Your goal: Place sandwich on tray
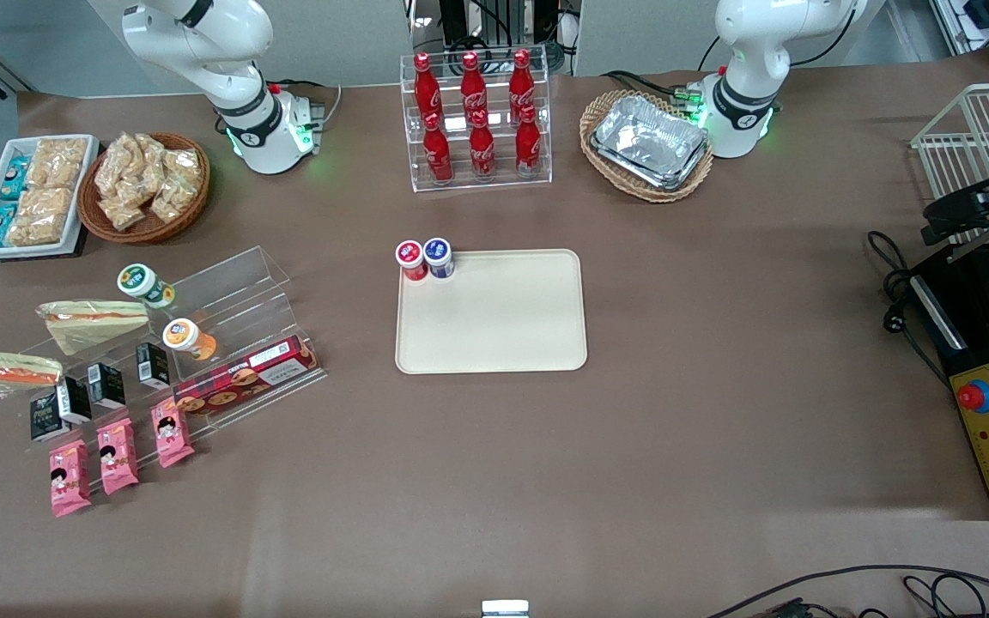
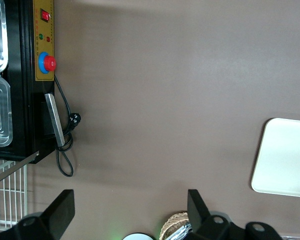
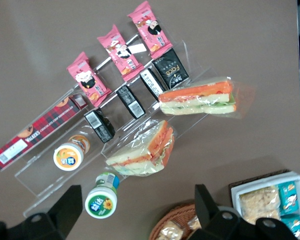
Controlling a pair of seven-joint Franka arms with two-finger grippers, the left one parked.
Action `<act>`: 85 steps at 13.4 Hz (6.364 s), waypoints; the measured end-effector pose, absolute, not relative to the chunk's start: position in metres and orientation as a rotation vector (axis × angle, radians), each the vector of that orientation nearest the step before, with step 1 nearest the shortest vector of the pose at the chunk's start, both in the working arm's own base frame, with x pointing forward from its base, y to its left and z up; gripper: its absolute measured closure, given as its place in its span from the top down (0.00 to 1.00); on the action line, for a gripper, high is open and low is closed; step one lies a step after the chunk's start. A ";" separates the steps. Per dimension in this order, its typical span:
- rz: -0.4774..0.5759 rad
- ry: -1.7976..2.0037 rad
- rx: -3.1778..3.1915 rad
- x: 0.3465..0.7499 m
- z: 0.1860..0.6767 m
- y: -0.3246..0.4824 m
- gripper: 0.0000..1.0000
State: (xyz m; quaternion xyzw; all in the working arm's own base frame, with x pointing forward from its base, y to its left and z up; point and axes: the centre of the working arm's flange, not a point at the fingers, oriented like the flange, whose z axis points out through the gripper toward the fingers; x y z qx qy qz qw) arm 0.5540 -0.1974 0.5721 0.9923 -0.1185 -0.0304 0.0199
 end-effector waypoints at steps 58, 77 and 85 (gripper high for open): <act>0.107 -1.771 2.467 0.579 0.374 -0.325 0.67; 0.156 -0.386 3.030 0.644 0.487 -0.193 0.20; 0.193 -0.477 3.129 0.670 0.495 0.011 0.20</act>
